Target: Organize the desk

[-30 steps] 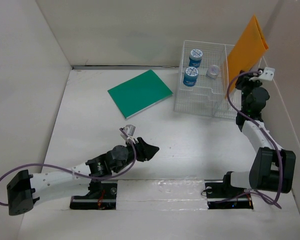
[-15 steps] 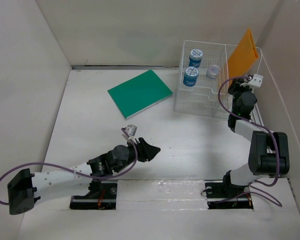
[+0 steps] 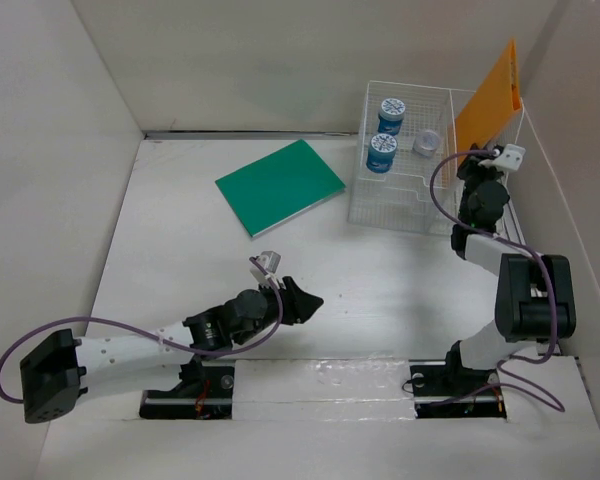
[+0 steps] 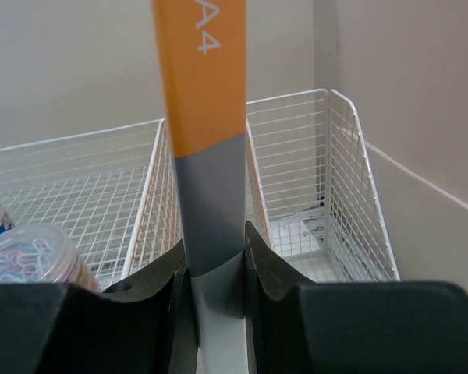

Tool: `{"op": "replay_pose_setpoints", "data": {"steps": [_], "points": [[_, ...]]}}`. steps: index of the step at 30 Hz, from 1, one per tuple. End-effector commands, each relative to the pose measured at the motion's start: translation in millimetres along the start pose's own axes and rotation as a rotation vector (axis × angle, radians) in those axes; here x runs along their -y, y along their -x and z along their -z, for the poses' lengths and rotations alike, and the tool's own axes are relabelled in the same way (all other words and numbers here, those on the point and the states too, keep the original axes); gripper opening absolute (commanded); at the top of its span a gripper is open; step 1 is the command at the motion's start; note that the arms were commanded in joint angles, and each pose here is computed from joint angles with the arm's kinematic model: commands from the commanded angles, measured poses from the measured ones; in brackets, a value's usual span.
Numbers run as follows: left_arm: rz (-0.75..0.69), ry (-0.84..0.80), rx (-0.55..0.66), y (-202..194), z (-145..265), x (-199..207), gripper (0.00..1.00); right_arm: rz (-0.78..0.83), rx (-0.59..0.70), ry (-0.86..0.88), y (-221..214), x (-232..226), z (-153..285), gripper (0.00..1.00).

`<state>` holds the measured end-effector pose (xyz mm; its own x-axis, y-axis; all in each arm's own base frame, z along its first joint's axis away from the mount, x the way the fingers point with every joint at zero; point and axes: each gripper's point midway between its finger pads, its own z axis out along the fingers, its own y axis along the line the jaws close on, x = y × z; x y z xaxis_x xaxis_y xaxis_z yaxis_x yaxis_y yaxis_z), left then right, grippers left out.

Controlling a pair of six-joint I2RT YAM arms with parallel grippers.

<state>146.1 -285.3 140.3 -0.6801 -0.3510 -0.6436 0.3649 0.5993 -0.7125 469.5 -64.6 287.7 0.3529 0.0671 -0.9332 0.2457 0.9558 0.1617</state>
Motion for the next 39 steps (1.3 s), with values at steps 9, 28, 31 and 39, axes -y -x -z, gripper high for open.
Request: {"op": "replay_pose_setpoints", "data": {"steps": [9, 28, 31, 39], "points": [[0.017, -0.073, 0.061, 22.7, -8.4, 31.6, 0.40, -0.042, 0.025, 0.037, -24.8, -13.7, 6.1, 0.00], [0.033, -0.122, 0.067, 22.6, 1.8, 34.0, 0.40, -0.052, -0.034, 0.000, -20.8, -9.0, 39.9, 0.00], [0.032, -0.123, 0.068, 21.8, 3.6, 32.1, 0.40, -0.014, -0.063, 0.003, -28.3, -10.1, 33.4, 0.00], [0.031, -0.124, 0.081, 22.8, 6.6, 28.8, 0.39, 0.068, -0.009, -0.039, -5.4, -17.1, 8.5, 0.00]]}}
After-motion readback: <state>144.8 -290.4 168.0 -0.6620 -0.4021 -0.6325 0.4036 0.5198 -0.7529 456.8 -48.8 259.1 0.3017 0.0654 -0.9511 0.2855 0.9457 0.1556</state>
